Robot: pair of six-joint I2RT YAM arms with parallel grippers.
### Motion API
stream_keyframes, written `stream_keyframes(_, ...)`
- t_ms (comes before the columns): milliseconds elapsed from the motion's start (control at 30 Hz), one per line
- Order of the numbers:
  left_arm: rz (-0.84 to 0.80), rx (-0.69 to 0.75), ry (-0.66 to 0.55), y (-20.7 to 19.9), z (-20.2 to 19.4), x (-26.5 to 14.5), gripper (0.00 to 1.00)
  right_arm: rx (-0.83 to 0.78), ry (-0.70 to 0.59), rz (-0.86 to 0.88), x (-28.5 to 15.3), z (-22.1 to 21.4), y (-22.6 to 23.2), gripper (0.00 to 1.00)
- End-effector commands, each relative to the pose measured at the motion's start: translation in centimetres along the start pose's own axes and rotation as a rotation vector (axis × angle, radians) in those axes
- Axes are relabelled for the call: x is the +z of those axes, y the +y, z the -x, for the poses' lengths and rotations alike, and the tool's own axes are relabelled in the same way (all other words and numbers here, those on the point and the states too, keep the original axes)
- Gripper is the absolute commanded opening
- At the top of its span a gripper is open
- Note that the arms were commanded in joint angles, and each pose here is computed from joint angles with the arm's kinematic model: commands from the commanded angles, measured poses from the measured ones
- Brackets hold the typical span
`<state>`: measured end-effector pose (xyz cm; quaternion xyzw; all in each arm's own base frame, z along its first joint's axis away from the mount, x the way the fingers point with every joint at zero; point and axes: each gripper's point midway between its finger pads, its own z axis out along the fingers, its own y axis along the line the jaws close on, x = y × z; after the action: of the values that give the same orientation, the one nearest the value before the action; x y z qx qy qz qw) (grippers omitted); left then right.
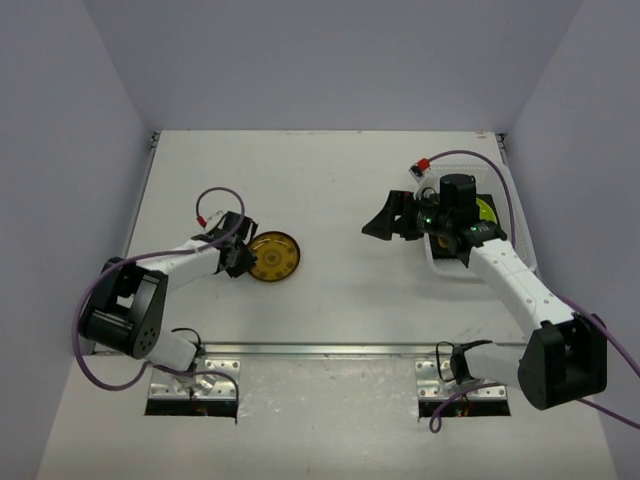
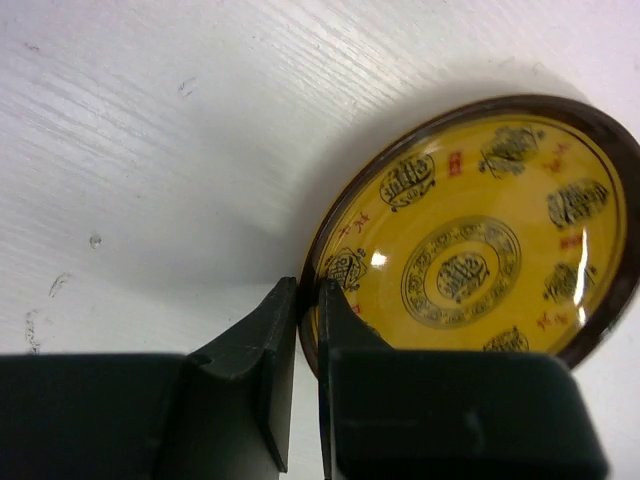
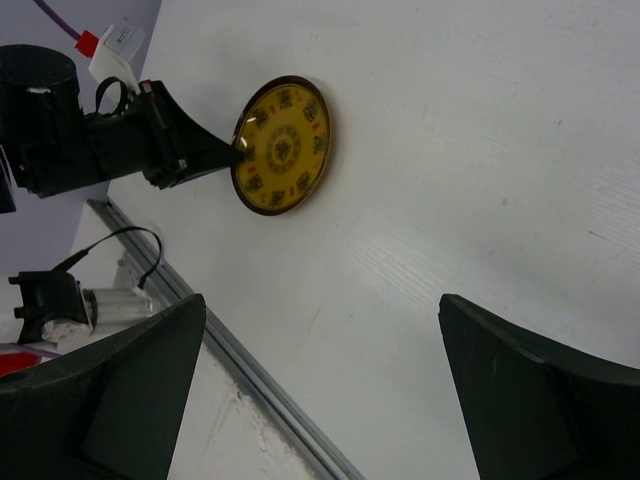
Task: Place the plates into the plastic bin on the countertop
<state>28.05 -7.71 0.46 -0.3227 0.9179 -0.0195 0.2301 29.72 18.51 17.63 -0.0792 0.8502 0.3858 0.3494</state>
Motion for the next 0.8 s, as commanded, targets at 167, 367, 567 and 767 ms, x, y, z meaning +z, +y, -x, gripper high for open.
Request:
stream_keyframes(167, -0.481, 0.051, -0.132, -3.1, -0.2, -6.0, 0.00, -0.037, -0.020, 0.204, 0.2, 0.9, 3.2, 0.99)
stream_keyframes(367, -0.576, 0.077, -0.116, -4.8, -0.2, -7.6, 0.00, 0.006, 0.009, 0.216, 0.9, 0.3, 2.9, 0.99)
stream_keyframes(567, -0.793, 0.111, -0.073, -7.8, -1.0, -10.6, 0.00, 0.016, 0.053, 0.273, 2.8, -0.8, 2.8, 0.99)
stream_keyframes(767, -1.010, 0.144, -0.043, -10.2, -1.4, -15.0, 0.00, 0.011, 0.152, 0.191, 5.7, -2.6, 0.9, 0.99)
